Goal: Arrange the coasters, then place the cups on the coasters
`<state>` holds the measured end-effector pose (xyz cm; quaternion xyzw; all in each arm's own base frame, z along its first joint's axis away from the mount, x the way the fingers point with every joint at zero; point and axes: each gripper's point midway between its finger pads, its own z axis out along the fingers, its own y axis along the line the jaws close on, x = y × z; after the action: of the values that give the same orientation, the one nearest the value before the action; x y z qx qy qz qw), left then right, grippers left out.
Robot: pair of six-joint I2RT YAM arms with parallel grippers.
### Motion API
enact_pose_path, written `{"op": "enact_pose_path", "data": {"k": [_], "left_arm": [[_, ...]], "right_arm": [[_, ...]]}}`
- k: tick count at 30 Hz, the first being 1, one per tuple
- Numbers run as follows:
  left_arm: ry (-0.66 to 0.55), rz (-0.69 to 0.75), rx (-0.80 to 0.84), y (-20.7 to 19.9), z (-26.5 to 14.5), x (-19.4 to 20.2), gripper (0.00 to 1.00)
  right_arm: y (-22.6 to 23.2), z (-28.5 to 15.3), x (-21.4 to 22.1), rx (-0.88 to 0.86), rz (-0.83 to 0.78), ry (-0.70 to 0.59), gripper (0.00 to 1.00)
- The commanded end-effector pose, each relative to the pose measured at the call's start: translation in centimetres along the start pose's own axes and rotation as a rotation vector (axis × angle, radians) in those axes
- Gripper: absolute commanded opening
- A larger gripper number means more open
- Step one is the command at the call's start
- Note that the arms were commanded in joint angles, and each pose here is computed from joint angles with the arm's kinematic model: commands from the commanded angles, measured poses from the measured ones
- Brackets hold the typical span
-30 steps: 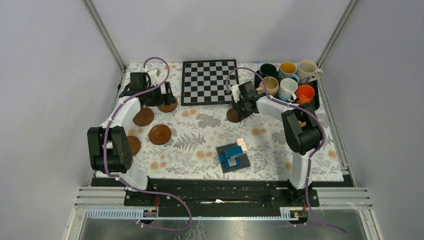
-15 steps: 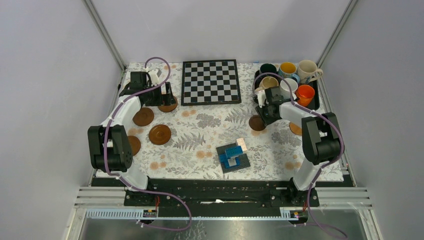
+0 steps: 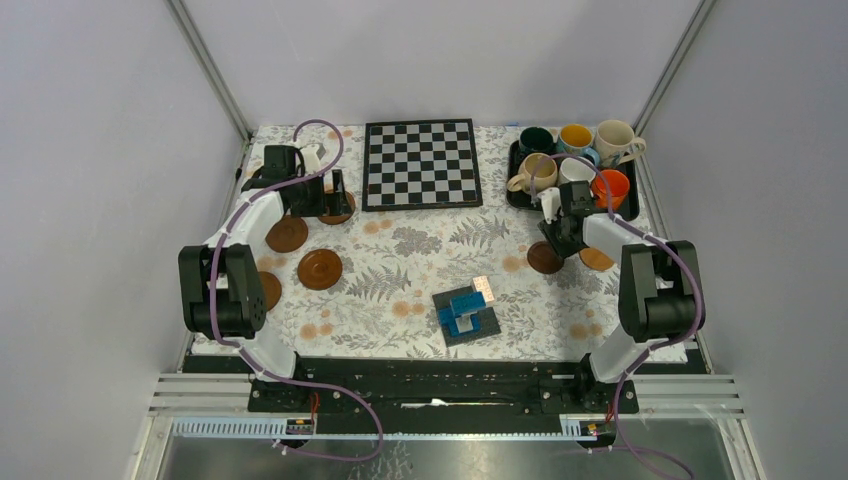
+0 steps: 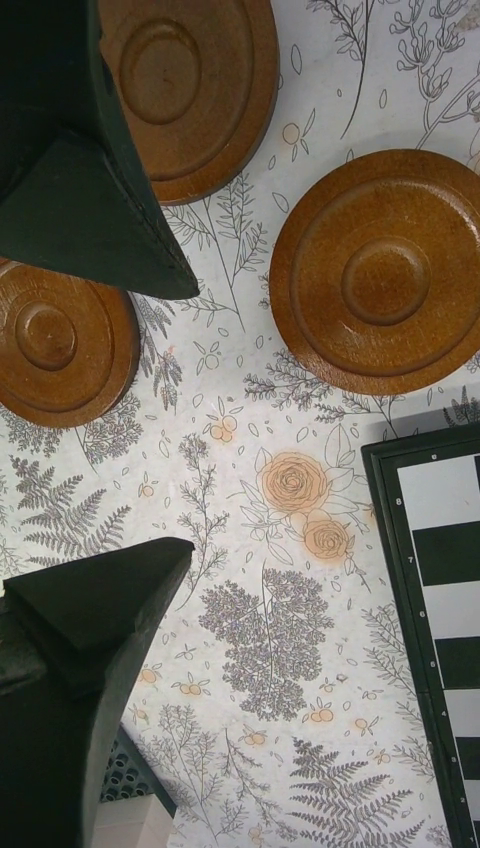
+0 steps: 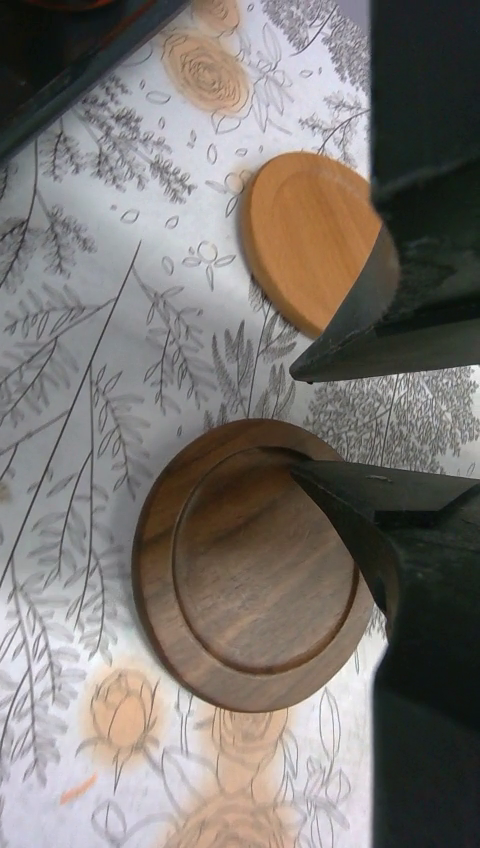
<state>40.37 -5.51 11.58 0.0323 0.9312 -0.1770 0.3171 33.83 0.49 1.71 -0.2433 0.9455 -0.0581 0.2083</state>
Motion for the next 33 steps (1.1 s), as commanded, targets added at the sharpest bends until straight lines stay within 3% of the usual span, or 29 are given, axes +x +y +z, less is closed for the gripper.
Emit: {"op": "enact_pose_path", "data": {"k": [1,10,22,33], "left_arm": [[-0.044,0.025,-0.042,0.7,-0.5,-1.7,0.99],[-0.010,-0.001,-0.098,2.8,-0.5,-0.8,0.99],[0.179,0.226,-0.142,6.7,-3.8,6.5,0.97],[0.301,0.212,-0.180,9.2,-3.1,11.5,0.81]], "right_arm": [[-0.9,-0.2,4.2,0.016,-0.030,0.133,0.42],[-2.1,-0.3,2.8,0.040,-0.020,0.109,0.42],[-2.9,-3.4,-3.0,0.000,0.006,-0.045,0.50],[-1.4,-5.1,-7.4,-0.104,0.016,-0.156,0.52]]}}
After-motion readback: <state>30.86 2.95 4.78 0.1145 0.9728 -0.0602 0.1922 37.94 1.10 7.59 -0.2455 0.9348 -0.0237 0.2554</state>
